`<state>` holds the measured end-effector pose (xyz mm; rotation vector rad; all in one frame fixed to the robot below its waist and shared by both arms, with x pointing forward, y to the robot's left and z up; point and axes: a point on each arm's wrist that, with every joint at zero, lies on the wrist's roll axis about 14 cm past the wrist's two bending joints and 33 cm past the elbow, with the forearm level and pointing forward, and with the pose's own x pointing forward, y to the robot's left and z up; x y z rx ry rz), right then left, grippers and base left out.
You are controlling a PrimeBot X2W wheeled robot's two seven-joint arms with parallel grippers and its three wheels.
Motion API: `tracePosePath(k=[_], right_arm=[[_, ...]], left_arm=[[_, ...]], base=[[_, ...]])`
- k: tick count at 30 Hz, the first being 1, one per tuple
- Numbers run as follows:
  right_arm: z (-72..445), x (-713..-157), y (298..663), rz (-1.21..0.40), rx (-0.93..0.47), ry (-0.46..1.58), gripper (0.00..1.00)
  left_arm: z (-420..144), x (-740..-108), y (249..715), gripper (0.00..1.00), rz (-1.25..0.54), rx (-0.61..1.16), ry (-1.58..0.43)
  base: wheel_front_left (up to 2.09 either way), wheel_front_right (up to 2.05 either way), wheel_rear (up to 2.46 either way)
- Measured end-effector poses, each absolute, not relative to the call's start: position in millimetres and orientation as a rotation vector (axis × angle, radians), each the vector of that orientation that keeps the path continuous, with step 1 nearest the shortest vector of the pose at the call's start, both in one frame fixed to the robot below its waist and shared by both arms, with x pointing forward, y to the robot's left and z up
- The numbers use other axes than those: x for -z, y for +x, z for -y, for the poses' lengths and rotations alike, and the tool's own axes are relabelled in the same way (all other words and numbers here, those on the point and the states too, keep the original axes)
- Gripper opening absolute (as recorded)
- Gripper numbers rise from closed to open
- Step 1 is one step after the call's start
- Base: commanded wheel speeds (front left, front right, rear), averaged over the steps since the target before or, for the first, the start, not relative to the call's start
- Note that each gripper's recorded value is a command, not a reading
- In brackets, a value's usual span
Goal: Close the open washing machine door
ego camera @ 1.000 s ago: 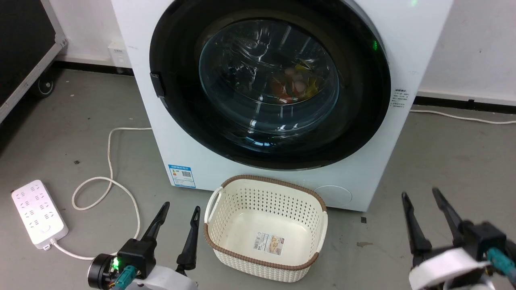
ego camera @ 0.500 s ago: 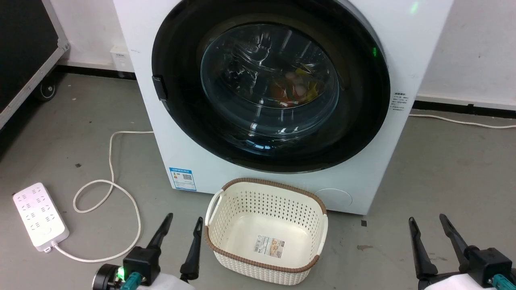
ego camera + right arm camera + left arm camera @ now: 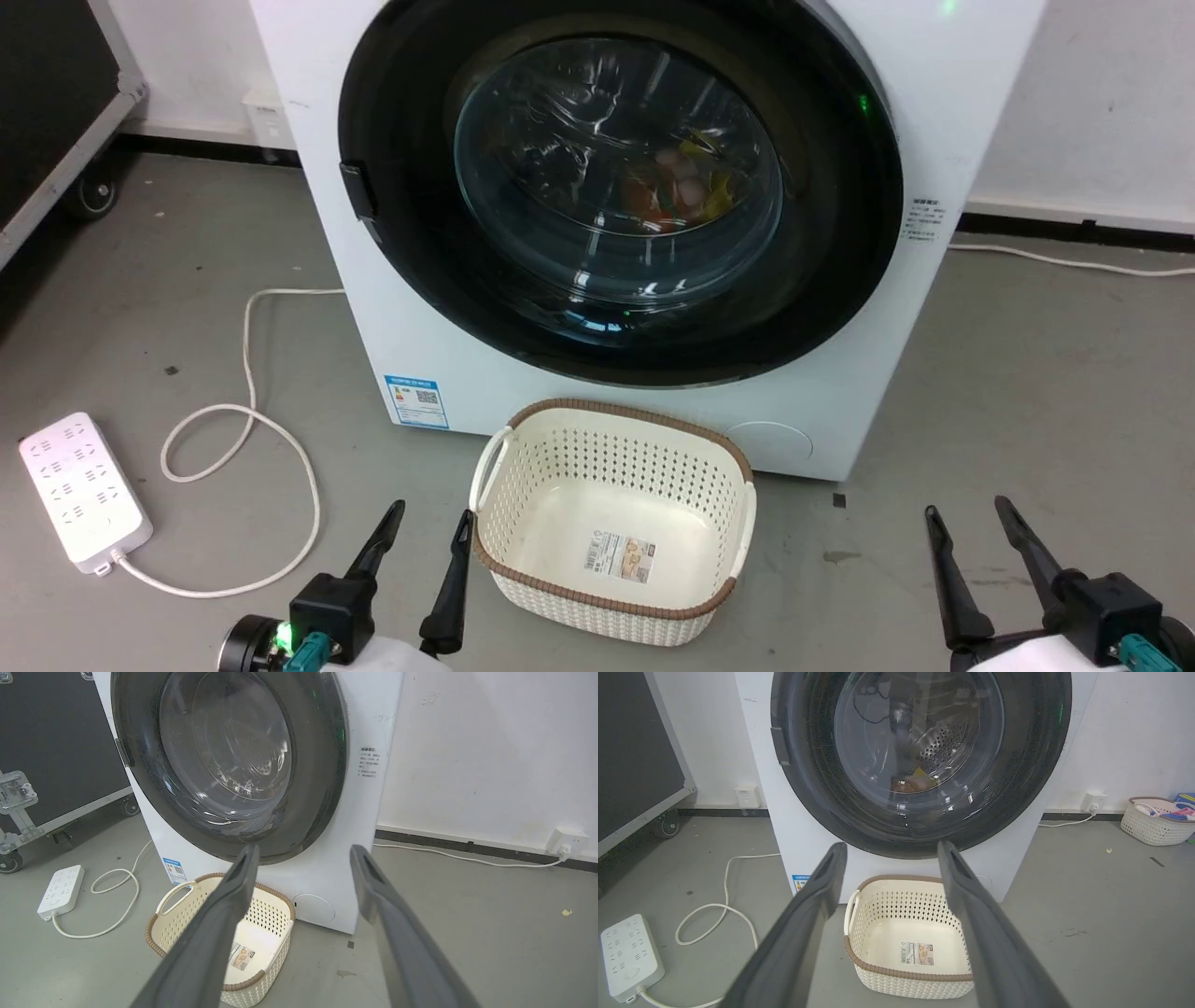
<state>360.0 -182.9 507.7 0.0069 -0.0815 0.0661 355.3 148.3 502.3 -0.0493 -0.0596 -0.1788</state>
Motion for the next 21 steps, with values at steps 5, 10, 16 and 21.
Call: tracePosePath(k=[5,10,16,21], right_arm=[[182,-503,360,0.066,-0.07,0.008,1.0],[183,-497,360,0.05,-0.064,0.009,1.0],[183,-494,360,0.039,-0.064,0.013,0.0],[183,-493,360,0.031,-0.066,0.012,0.0]], left_arm=[[-146,-500,359,1.0,0.052,0.182,-0.051],[-145,-498,363,1.0,0.047,0.187,-0.047],[-144,-498,365,0.0,0.045,0.19,-0.047],[-144,-498,366,0.0,0.04,0.188,-0.046]], base=[[0.0,0.0,0.0],[0.0,0.0,0.0],[0.0,0.0,0.0],[0.0,0.0,0.0]])
